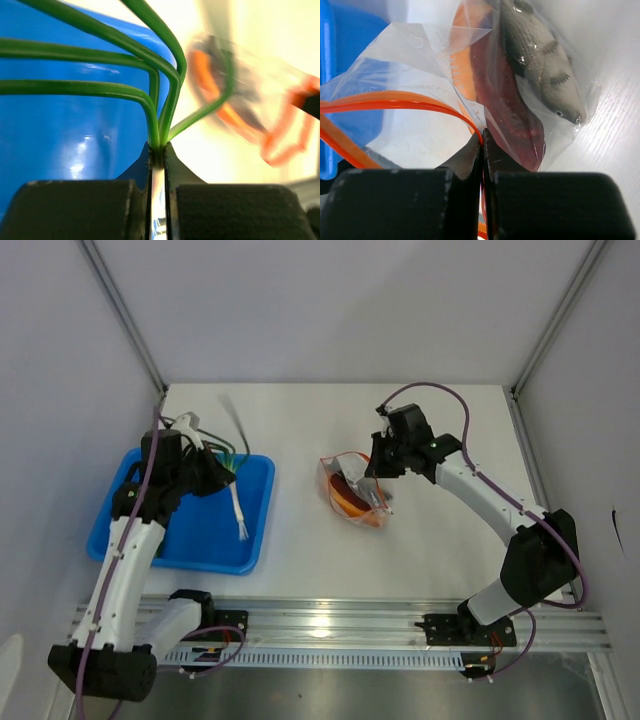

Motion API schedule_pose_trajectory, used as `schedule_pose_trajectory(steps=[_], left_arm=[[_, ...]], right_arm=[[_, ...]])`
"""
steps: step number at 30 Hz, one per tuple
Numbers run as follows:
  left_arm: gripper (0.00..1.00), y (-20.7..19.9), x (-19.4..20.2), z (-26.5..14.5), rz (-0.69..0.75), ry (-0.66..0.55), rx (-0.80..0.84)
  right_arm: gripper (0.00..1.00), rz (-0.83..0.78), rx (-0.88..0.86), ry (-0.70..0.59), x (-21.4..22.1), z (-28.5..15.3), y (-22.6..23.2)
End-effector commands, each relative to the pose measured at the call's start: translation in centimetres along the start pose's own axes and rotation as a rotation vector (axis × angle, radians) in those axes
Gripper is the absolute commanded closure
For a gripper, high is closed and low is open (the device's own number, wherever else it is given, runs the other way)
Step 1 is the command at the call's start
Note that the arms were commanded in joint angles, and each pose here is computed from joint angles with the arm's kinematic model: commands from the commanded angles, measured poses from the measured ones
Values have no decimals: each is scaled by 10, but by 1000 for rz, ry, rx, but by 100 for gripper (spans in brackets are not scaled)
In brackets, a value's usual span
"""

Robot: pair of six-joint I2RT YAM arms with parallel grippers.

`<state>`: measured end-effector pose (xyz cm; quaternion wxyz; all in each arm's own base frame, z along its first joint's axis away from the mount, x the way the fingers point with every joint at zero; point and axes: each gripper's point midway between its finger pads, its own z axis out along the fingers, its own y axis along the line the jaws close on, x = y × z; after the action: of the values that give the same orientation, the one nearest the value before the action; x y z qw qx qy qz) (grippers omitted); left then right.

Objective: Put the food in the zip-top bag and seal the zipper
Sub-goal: Pick up the fake vegetable from the bin, then place the fake vegetable in the zipper food storage bag.

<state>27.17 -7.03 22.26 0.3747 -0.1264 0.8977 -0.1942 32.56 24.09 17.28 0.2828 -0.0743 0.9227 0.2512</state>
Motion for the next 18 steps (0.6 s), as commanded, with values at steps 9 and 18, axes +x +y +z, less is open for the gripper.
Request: schedule_pose_trajectory(steps=[9,18], left_arm=[[99,-90,9,-83,-25,-27,332],[99,-155,-15,-83,-143,-123,386]], right_arm=[[100,-22,162,-154,-21,-16,12],[100,100,217,-195,-15,-9,34]])
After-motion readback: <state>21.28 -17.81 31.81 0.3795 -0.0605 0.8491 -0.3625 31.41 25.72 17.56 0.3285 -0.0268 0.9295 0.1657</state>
